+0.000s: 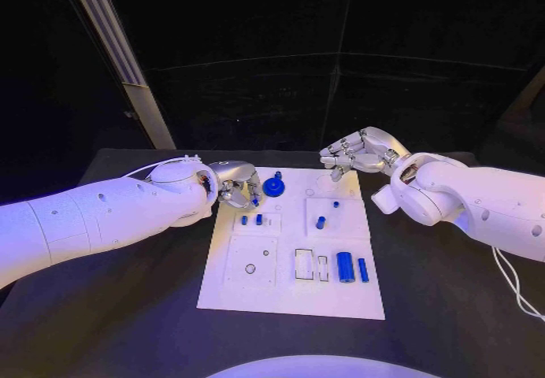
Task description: Assemble the parts on the task board
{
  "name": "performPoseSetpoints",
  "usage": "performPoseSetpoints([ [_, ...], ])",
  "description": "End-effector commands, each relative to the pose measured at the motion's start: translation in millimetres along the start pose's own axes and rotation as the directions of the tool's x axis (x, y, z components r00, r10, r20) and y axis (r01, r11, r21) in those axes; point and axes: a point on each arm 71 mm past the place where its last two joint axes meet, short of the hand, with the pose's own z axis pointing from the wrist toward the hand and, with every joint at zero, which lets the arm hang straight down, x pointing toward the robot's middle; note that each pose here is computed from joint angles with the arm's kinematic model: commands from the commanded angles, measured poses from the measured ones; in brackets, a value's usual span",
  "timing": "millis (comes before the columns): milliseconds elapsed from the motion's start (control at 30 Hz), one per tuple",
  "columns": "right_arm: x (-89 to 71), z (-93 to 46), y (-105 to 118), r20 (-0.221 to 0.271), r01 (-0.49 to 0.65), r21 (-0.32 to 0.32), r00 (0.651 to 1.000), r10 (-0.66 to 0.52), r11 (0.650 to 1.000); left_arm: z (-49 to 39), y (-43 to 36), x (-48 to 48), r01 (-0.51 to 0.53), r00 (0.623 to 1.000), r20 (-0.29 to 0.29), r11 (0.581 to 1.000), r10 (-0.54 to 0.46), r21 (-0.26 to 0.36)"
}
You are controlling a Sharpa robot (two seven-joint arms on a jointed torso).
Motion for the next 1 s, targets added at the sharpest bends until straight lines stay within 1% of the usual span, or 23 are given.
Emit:
performPoseSetpoints([
  [33, 0.3, 0.5, 1.6, -0.007, -0.005, -0.009, 1.000, 0.005, 1.000, 0.3, 1.2, 2.0, 0.002, 1.000, -0.023, 1.000, -0.002, -0.018],
  [467, 0.1, 0.6, 1.4, -0.008, -0.005, -0.009, 1.000, 0.005, 1.000, 1.2, 1.9, 2.5, 0.001, 1.000, -0.031, 1.000, -0.002, -0.030],
  [1000, 0.2, 1.2, 1.3, -0.008, -0.005, -0.010, 1.000, 0.005, 1.000, 1.2, 0.7, 1.4, 0.018, 1.000, -0.014, 1.000, -0.019, -0.017],
])
